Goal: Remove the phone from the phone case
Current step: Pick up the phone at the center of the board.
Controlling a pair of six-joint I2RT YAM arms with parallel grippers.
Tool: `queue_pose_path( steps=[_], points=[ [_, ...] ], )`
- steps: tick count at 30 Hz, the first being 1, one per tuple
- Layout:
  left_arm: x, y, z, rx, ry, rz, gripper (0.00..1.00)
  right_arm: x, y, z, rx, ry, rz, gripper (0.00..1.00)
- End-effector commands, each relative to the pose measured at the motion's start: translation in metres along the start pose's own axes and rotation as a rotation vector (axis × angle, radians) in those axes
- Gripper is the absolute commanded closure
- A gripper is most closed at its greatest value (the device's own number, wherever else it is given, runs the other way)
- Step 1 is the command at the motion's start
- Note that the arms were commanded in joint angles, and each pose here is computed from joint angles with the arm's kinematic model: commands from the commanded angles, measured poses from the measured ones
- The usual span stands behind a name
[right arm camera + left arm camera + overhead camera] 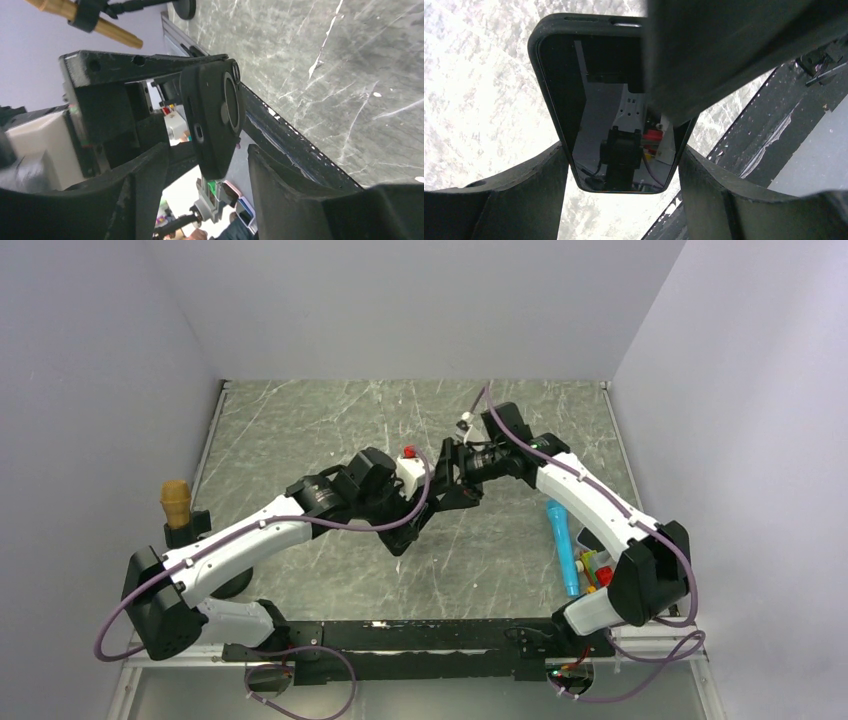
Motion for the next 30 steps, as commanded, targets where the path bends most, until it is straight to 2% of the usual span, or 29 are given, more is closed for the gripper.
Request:
queue_pose_path(
  steps=[1,5,7,9,10,12,14,15,19,24,27,30],
  points=[
    [0.011,-0.012,-0.013,-0.096,-0.070,0.034,1.00,-0.018,0.003,0.000,0.037,0.036,0.002,0.40],
    [0.012,-0.013,-0.011,-0.128,-0.061,0.041,1.00,-0.033,-0.004,0.012,0.058,0.116,0.031,0.48],
    [0.012,-0.013,-0.010,-0.136,-0.052,0.046,1.00,-0.037,-0.007,0.016,0.064,0.140,0.019,0.68],
    [0.012,-0.014,-0.010,-0.127,-0.038,0.049,1.00,-0.040,-0.009,0.017,0.065,0.152,-0.005,0.95],
    [0.013,-0.014,-0.010,-0.109,-0.034,0.043,0.94,-0.040,-0.009,0.018,0.067,0.153,-0.020,1.00],
    [0.014,-0.015,-0.014,-0.057,-0.056,0.040,0.61,-0.040,-0.007,0.016,0.070,0.134,-0.028,1.00],
    [0.020,-0.017,-0.022,0.008,-0.115,0.038,0.11,-0.036,-0.003,0.012,0.063,0.093,-0.032,1.00],
    [0.025,-0.017,-0.028,0.047,-0.149,0.033,0.02,-0.034,0.000,0.010,0.064,0.066,-0.048,1.00],
    [0.049,-0.009,-0.052,0.323,-0.268,-0.016,0.01,-0.017,0.000,-0.003,0.019,-0.091,-0.109,1.00],
    [0.078,0.003,-0.068,0.741,-0.386,-0.013,0.01,0.029,0.002,-0.023,-0.104,-0.359,-0.334,1.00],
    [0.084,0.011,-0.069,0.965,-0.442,0.085,0.01,0.043,0.006,-0.029,-0.107,-0.441,-0.362,1.00],
    [0.085,0.014,-0.071,1.136,-0.505,0.250,0.01,0.051,0.015,-0.033,-0.116,-0.495,-0.428,1.00]
  ],
)
Point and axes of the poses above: each gripper's point midway between its finger pads, its own x axis back along the fingers, its own y axis along the line the jaws close on, z = x × y, the point moved 8 cm from there along x, back along the fingers, and after that the axes turned 10 degrees about x, right-handed, at the moved point
